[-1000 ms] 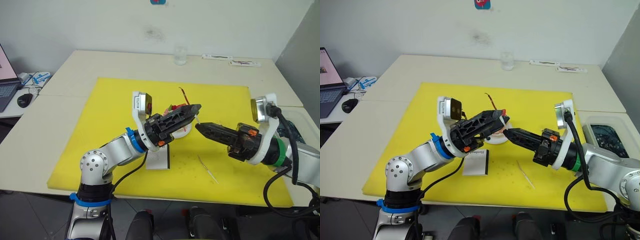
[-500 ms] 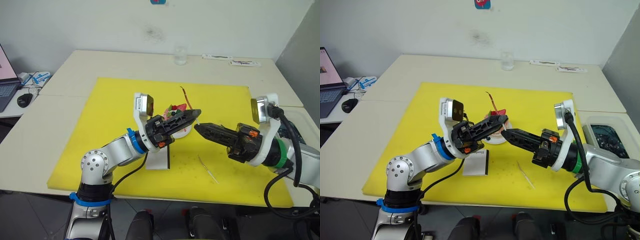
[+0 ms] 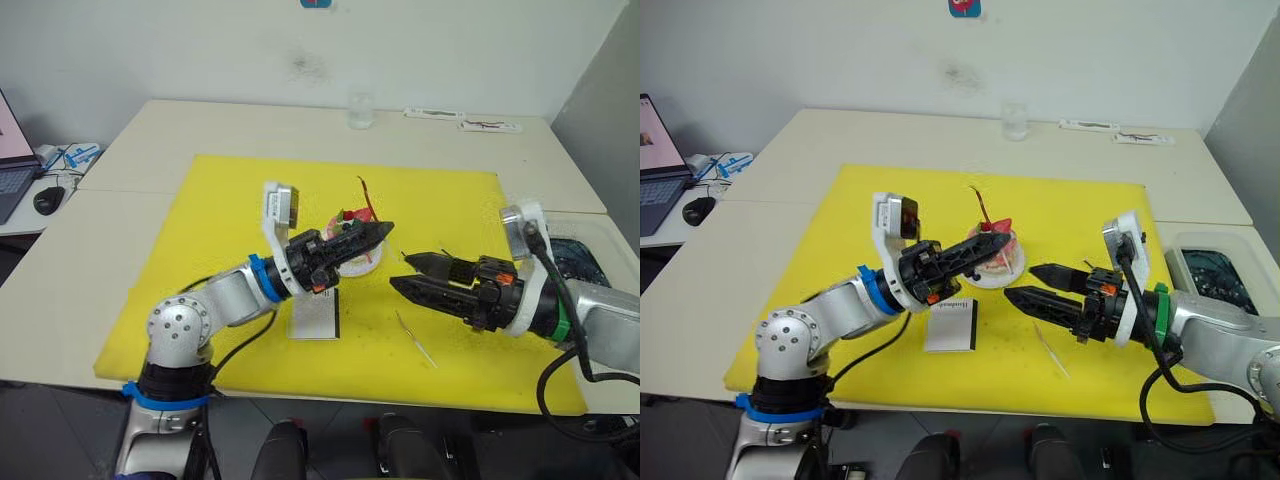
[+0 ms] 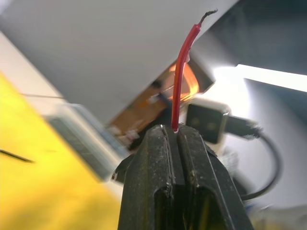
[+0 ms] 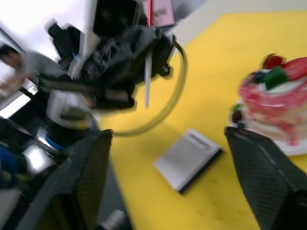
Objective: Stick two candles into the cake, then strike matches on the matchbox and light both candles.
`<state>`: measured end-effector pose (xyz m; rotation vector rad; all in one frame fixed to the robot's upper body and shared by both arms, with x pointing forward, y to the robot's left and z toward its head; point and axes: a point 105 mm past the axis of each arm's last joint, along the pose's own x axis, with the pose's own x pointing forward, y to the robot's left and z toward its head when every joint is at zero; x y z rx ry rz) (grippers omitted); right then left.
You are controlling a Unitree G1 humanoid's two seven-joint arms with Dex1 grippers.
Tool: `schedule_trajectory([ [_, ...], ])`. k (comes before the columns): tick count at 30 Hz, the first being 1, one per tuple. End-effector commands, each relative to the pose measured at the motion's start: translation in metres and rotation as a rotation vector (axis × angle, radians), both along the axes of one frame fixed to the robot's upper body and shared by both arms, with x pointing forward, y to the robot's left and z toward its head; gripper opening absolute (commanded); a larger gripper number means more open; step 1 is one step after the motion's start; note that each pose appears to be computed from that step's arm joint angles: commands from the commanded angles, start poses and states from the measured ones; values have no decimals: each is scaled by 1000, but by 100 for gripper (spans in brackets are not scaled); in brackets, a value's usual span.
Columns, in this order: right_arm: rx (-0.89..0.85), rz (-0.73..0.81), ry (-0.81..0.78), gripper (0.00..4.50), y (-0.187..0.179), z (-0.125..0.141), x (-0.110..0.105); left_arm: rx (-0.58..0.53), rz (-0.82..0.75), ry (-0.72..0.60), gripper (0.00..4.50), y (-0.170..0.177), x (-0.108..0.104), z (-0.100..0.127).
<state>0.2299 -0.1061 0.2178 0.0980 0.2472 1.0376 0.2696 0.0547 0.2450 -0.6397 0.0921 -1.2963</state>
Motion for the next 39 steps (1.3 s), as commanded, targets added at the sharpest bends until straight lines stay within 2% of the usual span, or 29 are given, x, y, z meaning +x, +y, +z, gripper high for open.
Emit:
schedule_trajectory([
  [1,-130,17,-218,448,-1,13,2,149,182,-260,0,23,16,17],
  [5,-200,35,-340,448,6,15,9,324,322,-442,0,46,41,12],
  [12,-254,2,-452,448,18,16,25,370,369,-484,0,53,79,-6],
  [25,-289,-51,-464,448,18,1,25,392,359,-454,0,44,99,-40],
  [39,-284,-59,-461,448,23,3,23,385,366,-437,0,37,116,-52],
])
